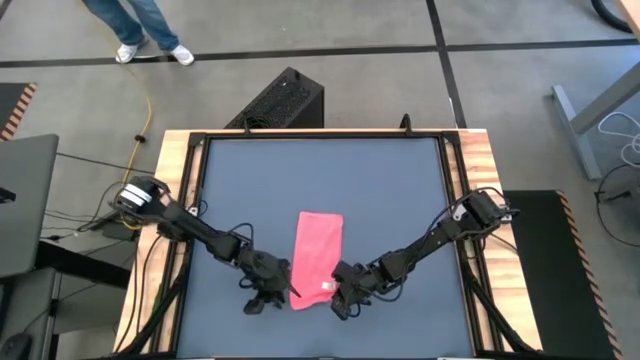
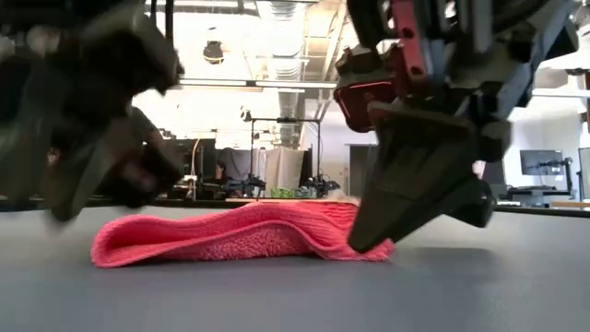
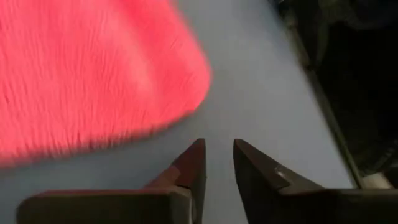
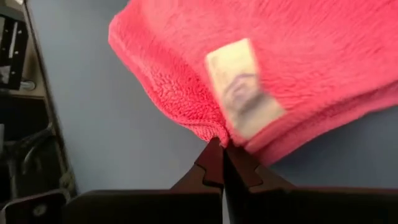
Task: Roll towel into tight, uniform cylinder
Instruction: Roll the red towel
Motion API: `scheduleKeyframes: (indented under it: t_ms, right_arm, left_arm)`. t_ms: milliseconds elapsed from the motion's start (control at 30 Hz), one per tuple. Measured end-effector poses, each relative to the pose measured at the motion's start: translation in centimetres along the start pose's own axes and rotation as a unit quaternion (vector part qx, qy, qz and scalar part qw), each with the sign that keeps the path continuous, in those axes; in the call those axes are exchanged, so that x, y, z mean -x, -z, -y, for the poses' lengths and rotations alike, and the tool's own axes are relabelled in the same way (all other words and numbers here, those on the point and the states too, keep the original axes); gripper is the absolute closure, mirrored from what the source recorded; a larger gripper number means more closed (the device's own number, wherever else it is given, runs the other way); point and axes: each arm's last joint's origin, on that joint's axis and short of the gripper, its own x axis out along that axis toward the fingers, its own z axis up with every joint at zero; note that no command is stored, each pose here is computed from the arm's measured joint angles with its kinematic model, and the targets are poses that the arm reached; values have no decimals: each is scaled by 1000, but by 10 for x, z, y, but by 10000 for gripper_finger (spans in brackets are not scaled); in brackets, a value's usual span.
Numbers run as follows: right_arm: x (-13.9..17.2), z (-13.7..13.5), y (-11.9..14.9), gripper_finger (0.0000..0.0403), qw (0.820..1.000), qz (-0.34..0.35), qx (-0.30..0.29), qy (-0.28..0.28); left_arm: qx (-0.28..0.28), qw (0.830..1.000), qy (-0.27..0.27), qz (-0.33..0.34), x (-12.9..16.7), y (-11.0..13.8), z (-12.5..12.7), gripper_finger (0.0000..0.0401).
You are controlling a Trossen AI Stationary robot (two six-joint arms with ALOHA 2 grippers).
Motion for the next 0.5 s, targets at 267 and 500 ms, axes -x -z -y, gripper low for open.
scheduleKeyframes:
  t_ms: [267,500]
  right_arm:
    - [0,-2,-1,385,1000,-4,-11,-13]
    - [0,-3,0,385,1000,-12,2,-24]
  left_arm:
    - [-221,972,-57,52,11,-7,39,306]
    - [-354,920,-159,50,-9,12,56,306]
